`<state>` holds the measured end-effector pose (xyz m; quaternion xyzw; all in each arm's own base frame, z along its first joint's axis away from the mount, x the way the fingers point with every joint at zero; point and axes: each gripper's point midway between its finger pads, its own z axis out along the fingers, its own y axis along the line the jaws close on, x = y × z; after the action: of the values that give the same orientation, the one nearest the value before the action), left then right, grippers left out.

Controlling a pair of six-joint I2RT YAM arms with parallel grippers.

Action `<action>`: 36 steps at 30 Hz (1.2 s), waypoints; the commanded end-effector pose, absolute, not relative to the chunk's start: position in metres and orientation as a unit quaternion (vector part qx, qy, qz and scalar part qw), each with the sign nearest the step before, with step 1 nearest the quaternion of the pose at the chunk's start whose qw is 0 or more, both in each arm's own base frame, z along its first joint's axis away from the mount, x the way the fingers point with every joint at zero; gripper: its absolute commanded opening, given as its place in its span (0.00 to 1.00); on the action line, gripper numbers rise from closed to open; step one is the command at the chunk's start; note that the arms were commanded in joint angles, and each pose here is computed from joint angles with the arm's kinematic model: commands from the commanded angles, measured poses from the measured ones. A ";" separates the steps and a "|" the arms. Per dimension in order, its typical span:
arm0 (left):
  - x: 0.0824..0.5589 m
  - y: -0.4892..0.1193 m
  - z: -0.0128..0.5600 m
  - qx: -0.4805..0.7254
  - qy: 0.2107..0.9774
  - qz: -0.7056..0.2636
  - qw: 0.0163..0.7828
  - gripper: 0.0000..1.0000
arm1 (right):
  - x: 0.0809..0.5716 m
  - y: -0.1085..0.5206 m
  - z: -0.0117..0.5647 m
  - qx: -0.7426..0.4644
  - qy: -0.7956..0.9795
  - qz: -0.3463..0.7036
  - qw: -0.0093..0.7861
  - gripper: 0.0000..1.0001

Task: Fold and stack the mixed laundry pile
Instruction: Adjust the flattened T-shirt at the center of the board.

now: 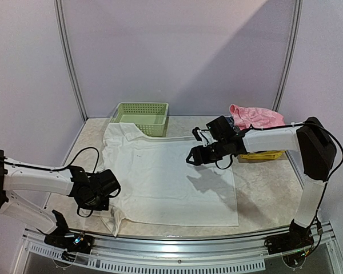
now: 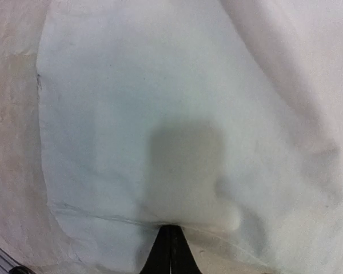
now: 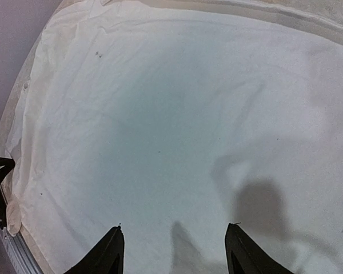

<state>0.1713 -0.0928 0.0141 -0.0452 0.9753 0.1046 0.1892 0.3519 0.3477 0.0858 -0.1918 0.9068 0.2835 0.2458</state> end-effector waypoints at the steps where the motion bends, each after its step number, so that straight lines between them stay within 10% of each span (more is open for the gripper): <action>1: 0.187 -0.096 0.033 -0.041 0.969 0.122 0.212 0.00 | 0.353 0.342 0.101 -0.182 0.903 0.285 0.264 0.61; 27: 0.320 -0.153 0.069 0.058 0.955 0.148 0.252 0.00 | 0.361 0.336 0.087 -0.171 0.914 0.252 0.267 0.61; 36: 0.291 -0.137 0.083 0.043 0.952 0.164 0.254 0.85 | 0.364 0.340 0.081 -0.171 0.915 0.256 0.262 0.62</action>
<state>0.3099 -0.1496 0.0590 0.0516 0.9571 0.1607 0.2356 0.3564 0.3366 0.0859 -0.1755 0.9130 0.2586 0.2622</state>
